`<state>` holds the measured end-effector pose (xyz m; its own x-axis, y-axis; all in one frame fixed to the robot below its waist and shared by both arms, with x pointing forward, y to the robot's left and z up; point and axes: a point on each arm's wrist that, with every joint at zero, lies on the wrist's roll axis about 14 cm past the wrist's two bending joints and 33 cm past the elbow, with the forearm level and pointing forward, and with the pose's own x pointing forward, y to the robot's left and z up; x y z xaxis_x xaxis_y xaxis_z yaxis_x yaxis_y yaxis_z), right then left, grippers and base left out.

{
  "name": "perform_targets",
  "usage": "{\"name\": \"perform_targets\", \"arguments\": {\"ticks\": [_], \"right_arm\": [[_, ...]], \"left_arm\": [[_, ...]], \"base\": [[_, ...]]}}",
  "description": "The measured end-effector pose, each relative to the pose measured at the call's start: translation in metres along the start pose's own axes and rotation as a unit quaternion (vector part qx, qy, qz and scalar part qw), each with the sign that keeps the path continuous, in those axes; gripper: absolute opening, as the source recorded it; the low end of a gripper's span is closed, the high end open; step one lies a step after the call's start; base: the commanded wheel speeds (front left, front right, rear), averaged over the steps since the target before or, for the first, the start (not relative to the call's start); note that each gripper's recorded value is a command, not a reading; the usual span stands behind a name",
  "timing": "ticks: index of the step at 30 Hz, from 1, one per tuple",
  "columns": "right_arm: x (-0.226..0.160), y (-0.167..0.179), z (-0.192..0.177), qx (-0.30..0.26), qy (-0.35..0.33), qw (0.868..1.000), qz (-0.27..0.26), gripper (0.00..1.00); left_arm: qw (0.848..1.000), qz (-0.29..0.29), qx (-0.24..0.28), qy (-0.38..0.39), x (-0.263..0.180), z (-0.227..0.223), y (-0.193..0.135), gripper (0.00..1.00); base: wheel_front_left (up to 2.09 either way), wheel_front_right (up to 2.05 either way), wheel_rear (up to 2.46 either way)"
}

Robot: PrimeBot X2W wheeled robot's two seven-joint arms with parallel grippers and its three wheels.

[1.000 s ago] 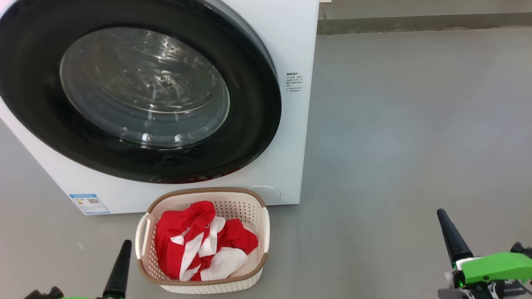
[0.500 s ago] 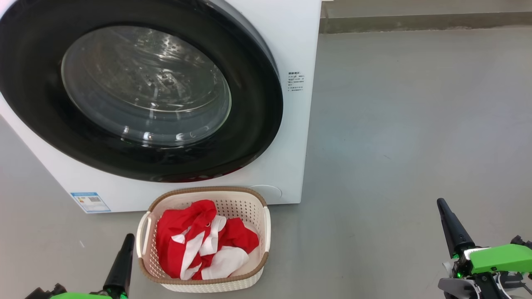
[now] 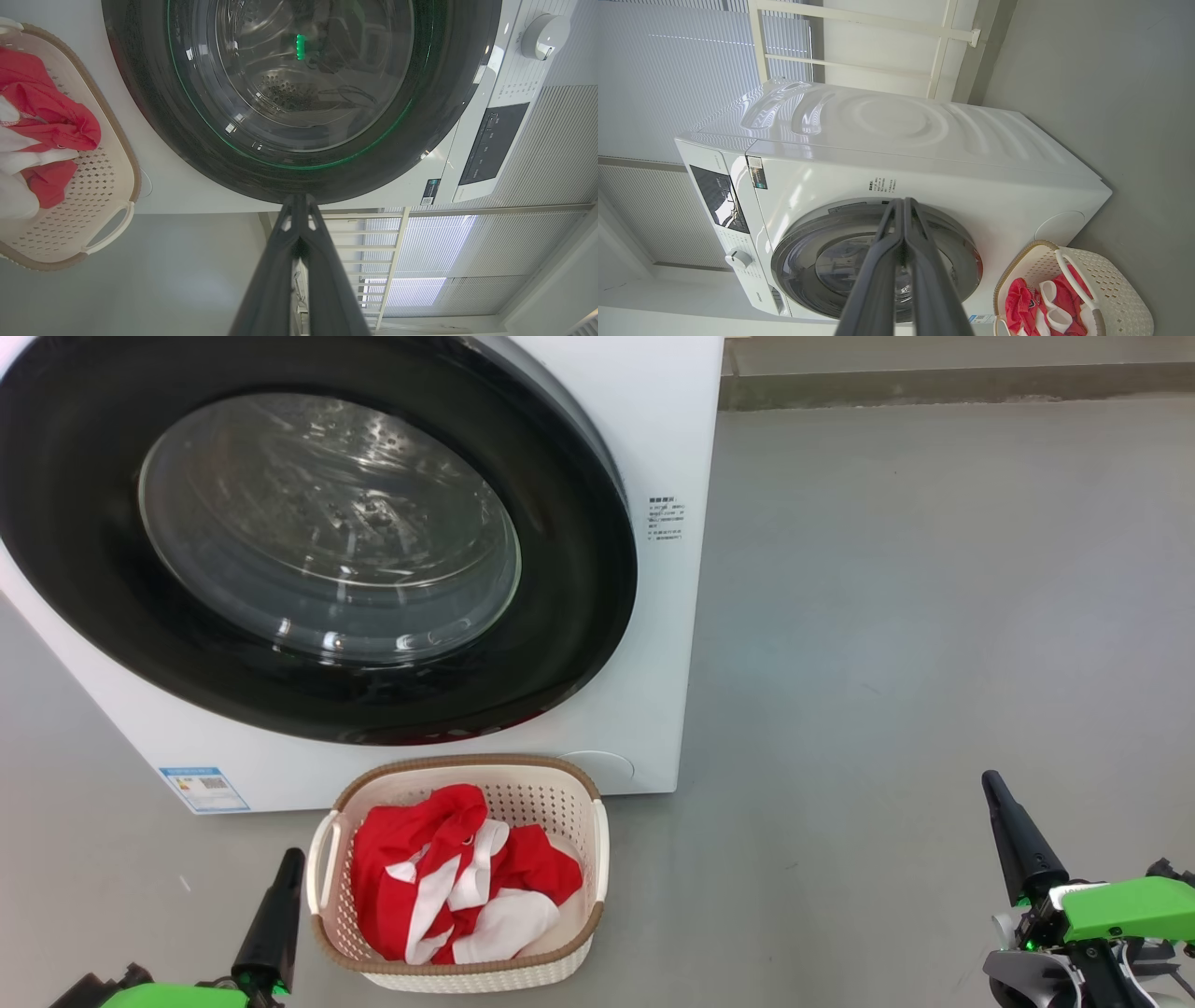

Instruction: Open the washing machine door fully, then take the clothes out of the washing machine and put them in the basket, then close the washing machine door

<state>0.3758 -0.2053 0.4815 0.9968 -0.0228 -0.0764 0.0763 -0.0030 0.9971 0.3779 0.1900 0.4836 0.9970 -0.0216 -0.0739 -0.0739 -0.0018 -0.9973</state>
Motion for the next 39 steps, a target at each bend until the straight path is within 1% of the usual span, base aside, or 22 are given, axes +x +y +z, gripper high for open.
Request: {"name": "perform_targets", "arguments": {"ticks": [39], "right_arm": [[-0.0001, -0.0001, -0.0003, 0.002, -0.001, 1.000, 0.000, 0.00]], "left_arm": [[1.000, 0.000, 0.000, 0.000, 0.0000, -0.0002, 0.0000, 0.00]], "base": [[0.00, 0.00, 0.00]]}}
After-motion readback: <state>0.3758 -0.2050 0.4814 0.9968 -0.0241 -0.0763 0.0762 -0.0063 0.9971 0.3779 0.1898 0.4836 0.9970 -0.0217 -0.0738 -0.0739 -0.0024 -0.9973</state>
